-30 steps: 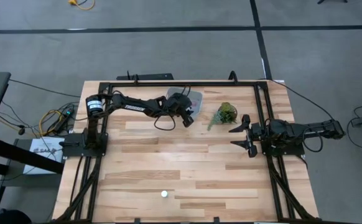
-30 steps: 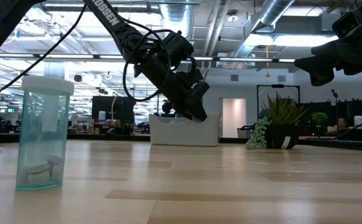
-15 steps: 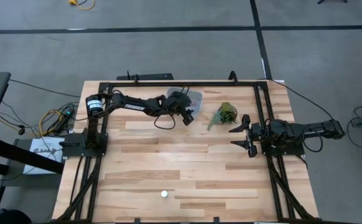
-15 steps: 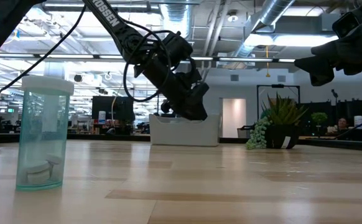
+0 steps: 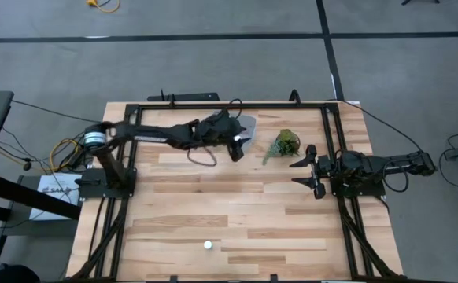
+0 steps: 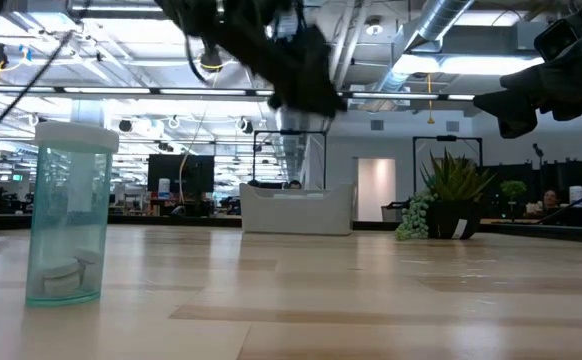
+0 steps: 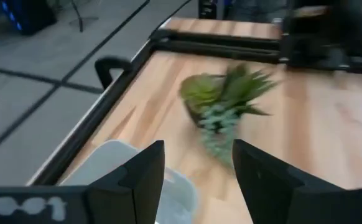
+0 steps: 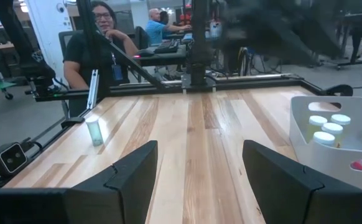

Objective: Pick and place pill bottles into a basket
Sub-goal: Put the blue pill bottle into the gray bin

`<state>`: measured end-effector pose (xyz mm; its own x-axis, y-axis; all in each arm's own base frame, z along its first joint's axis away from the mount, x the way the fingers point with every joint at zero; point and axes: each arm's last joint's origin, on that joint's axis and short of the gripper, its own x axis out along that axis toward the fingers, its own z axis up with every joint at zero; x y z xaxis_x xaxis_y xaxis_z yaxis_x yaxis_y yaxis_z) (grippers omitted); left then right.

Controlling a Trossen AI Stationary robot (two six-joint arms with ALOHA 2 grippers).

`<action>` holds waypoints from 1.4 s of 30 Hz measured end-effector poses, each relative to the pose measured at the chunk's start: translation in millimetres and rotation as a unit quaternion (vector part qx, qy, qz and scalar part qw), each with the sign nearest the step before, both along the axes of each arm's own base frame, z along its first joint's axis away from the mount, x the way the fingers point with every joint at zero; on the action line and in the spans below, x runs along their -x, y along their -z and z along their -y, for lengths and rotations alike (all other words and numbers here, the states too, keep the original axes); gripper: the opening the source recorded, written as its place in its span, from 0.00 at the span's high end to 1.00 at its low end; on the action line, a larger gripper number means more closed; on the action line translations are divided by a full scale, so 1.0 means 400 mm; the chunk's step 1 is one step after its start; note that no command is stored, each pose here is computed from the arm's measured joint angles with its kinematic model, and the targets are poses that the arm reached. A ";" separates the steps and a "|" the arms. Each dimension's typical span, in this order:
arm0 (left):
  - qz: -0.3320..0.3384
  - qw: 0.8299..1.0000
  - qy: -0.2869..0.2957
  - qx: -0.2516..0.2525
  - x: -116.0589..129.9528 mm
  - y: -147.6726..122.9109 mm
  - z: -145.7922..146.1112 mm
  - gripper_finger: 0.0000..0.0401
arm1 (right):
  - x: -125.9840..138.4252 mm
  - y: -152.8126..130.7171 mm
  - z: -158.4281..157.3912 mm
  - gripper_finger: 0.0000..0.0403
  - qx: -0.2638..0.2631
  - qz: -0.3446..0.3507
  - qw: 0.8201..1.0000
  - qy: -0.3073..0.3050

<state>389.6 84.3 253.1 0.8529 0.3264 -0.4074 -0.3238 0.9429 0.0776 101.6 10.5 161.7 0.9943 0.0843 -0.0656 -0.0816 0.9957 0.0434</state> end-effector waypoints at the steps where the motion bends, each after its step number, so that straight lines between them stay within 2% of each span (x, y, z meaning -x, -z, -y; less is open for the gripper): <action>1: 0.000 1.000 0.006 -0.009 0.007 -0.019 0.026 0.56 | 0.000 0.000 0.000 0.43 0.000 0.000 1.000 0.000; 5: -0.029 0.998 0.036 -0.035 0.039 -0.066 0.147 0.56 | 0.000 0.000 0.000 0.43 0.000 0.000 1.000 0.000; 9: -0.061 0.995 0.063 -0.049 0.079 -0.081 0.258 0.56 | 0.000 0.000 0.000 0.43 0.000 0.000 1.000 0.000; 12: -0.063 0.994 0.073 -0.047 0.119 -0.072 0.306 0.56 | 0.000 0.000 0.000 0.43 0.000 0.000 1.000 0.000; 15: -0.062 0.994 0.079 -0.033 0.164 -0.052 0.322 0.56 | 0.000 0.000 0.000 0.43 0.000 0.000 1.000 0.000; 18: -0.018 0.994 0.111 -0.003 0.215 -0.038 0.327 0.56 | 0.000 0.000 0.000 0.43 0.000 0.000 1.000 0.000; 21: 0.029 0.988 0.151 0.033 0.279 -0.009 0.325 0.56 | 0.000 0.000 0.000 0.43 0.000 0.000 1.000 0.000; 27: 0.089 0.972 0.189 0.105 0.408 0.080 0.340 0.56 | 0.000 0.000 0.000 0.43 0.000 0.000 1.000 0.000; 30: 0.083 0.969 0.205 0.113 0.446 0.110 0.367 0.56 | 0.000 0.000 0.000 0.43 0.000 0.000 1.000 0.000; 35: 0.060 0.968 0.221 0.100 0.467 0.128 0.412 0.56 | 0.000 0.000 0.000 0.43 0.000 0.000 1.000 0.000; 38: 0.022 0.970 0.226 0.090 0.479 0.148 0.431 0.56 | 0.000 0.000 0.000 0.43 0.000 0.000 1.000 0.000; 42: -0.032 0.974 0.203 0.092 0.502 0.176 0.444 0.56 | 0.000 0.000 0.000 0.43 0.000 0.000 1.000 0.000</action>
<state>188.8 -93.1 182.8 0.8672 -0.1152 -0.4844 0.0777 0.9923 -0.0968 101.6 10.5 161.7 0.9943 0.0843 -0.0654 -0.0816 0.9957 0.0434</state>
